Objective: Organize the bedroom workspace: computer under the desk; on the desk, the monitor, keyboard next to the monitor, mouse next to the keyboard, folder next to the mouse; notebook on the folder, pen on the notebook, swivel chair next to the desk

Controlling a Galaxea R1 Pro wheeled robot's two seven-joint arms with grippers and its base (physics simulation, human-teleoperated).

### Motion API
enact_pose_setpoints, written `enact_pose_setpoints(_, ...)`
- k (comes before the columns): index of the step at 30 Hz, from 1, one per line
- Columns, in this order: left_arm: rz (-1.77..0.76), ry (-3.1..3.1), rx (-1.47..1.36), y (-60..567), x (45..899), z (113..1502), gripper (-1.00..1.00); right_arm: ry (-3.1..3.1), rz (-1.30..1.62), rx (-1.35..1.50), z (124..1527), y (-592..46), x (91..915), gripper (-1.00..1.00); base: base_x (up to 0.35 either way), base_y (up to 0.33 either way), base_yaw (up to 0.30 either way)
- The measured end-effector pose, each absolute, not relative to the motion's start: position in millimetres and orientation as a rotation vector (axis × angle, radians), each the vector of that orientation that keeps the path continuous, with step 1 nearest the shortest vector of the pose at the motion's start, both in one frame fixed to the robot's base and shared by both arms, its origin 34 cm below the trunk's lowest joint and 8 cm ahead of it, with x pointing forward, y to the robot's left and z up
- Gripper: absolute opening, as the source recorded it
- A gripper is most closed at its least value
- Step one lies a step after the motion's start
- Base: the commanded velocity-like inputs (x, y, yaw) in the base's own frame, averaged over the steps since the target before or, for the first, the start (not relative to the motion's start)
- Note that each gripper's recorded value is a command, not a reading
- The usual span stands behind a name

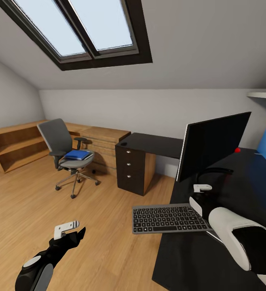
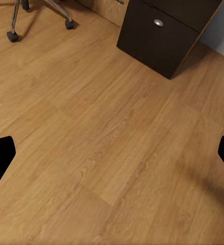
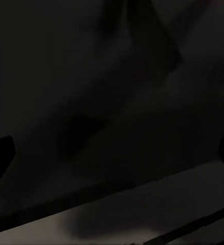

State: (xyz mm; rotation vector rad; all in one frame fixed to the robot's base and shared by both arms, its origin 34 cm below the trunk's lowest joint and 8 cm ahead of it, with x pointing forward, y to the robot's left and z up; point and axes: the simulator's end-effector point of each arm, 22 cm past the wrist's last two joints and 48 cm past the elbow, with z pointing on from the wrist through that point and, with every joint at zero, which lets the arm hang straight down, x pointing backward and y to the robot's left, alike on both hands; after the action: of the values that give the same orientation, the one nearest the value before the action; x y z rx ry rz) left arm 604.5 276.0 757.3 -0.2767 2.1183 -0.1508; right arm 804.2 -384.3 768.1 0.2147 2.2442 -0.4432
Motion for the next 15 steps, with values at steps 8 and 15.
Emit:
enact_pose_setpoints(8, -0.153, 2.120, -0.275, 274.8, 604.4, 757.1, 1.00, 2.226, -0.554, 0.251, 774.0, -400.6, 797.9, 1.00, 0.000, 0.000, 0.000)
enact_pose_setpoints(15, -0.154, 2.121, -0.274, 274.6, 604.3, 756.9, 1.00, 2.228, -0.605, 0.265, 774.8, -405.7, 793.3, 1.00, 0.000, 0.000, 0.000)
